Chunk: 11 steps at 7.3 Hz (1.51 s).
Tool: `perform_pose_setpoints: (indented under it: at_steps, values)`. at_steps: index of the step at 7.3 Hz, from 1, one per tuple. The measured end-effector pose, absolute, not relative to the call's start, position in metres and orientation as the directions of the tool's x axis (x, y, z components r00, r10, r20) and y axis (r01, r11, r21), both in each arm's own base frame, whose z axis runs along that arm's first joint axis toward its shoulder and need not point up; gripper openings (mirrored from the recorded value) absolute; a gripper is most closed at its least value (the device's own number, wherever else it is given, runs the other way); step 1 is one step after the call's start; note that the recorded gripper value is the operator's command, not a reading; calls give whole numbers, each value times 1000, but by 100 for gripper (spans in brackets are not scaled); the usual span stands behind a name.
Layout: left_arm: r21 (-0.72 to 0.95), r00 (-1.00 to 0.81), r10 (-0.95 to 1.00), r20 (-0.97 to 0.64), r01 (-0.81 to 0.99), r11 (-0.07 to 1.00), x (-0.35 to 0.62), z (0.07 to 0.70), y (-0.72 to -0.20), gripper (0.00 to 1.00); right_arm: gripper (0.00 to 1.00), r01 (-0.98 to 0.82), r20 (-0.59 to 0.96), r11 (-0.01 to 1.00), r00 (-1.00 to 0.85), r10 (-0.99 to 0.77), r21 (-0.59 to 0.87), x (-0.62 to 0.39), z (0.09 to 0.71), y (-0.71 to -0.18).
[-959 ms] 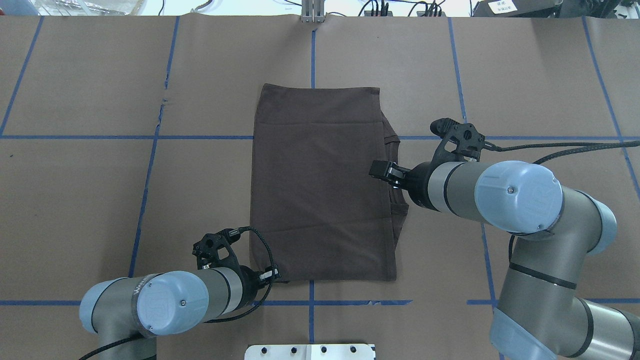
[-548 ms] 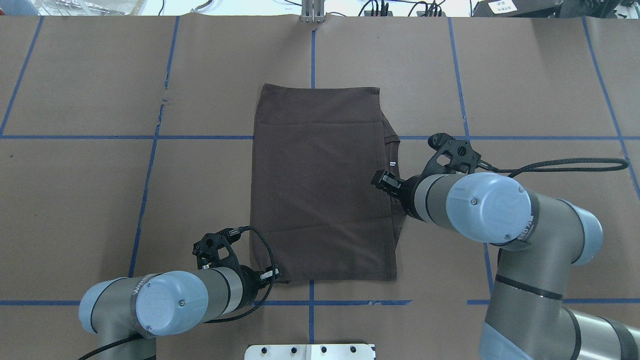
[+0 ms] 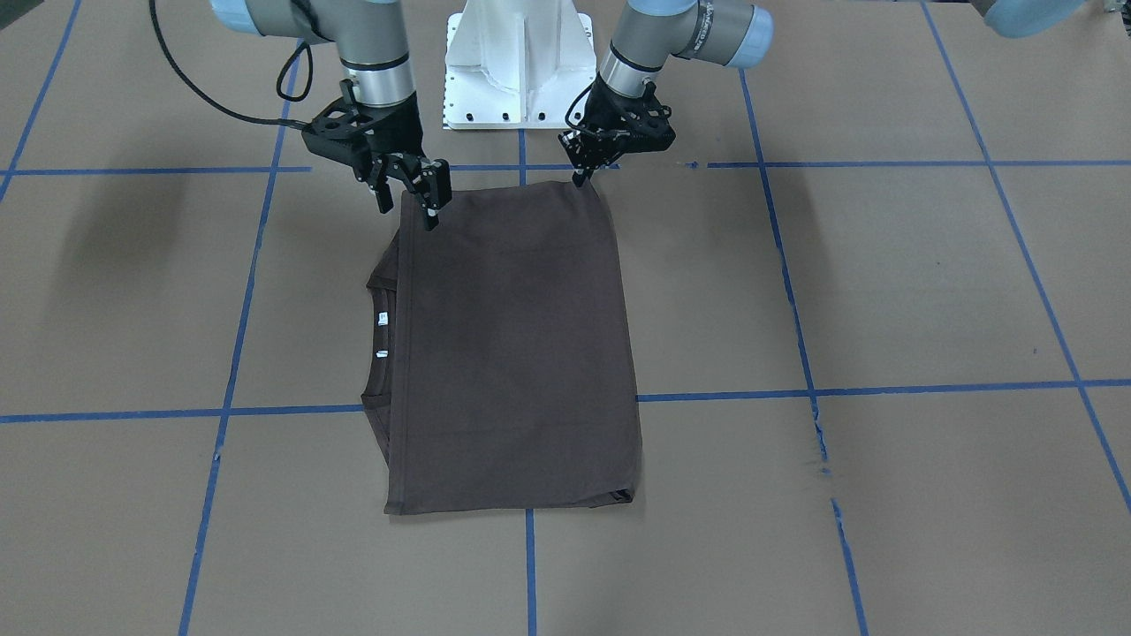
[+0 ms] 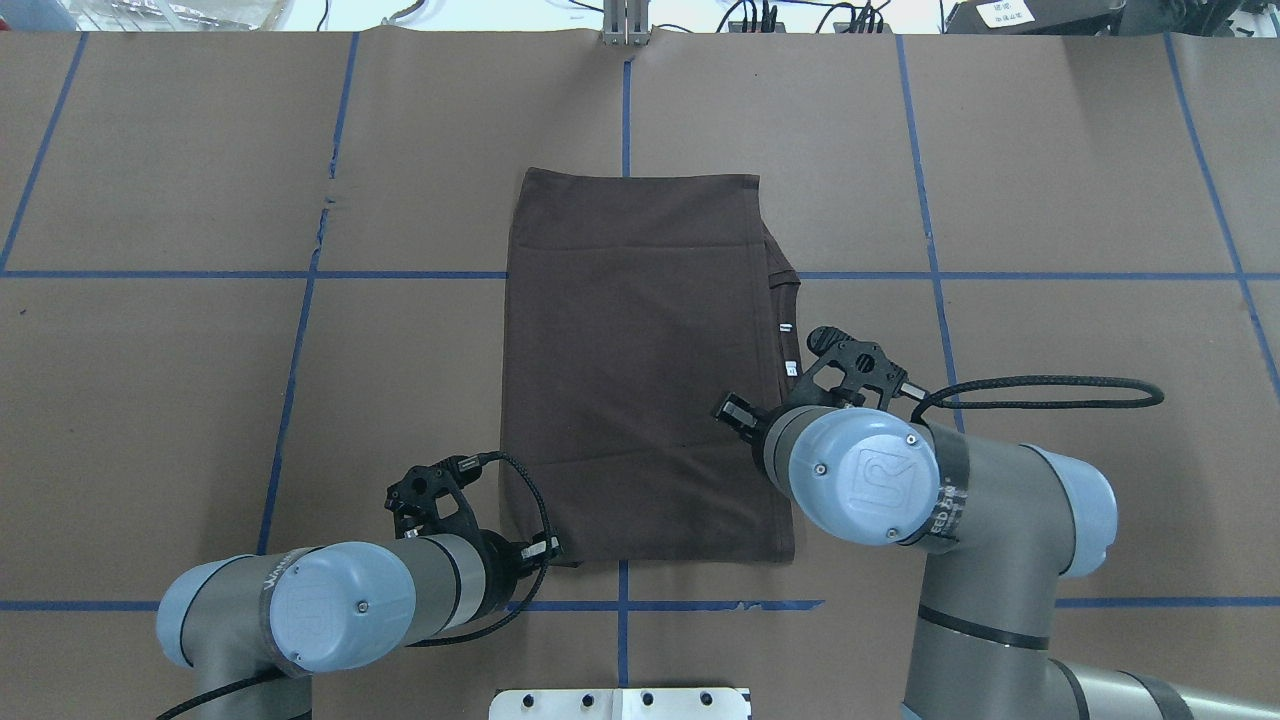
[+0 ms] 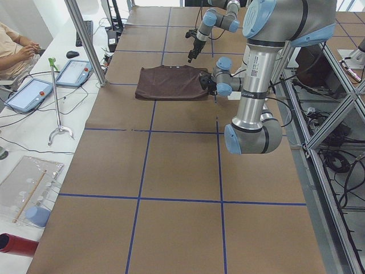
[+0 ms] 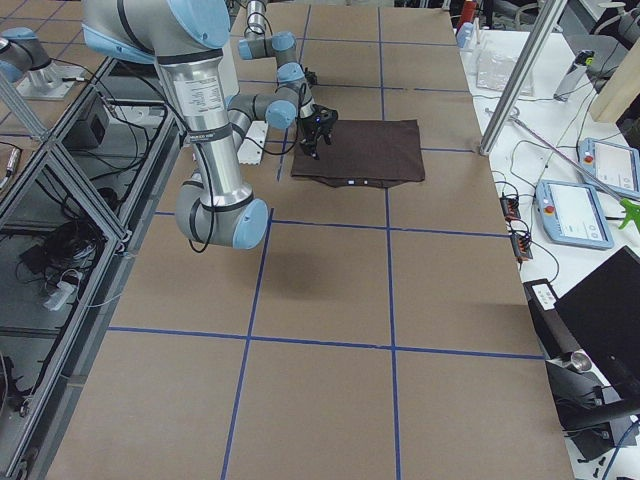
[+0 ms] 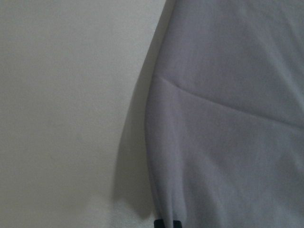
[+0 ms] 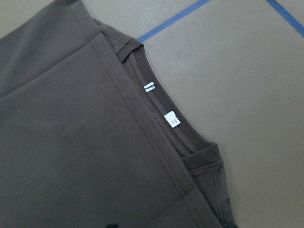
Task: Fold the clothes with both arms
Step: 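Move the right gripper down to the collar edge corner nearest the robot, then grasp the shirt edge nearest the robot with both grippers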
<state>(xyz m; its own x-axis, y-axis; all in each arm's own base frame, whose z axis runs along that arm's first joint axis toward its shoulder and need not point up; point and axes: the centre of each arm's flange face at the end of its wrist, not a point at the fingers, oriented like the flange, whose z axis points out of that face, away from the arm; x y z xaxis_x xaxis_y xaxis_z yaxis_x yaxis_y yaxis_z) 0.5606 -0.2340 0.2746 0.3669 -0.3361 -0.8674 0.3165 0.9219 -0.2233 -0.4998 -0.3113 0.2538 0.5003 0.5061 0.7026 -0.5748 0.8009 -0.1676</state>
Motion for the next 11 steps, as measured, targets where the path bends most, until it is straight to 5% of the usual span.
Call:
perform_pose_setpoints:
  at_steps: [11]
  values:
    - [-225,357,-335,-872,315,922,556,270,-234,0,77,-491,637,862,625,451,-129,-563,289,-261]
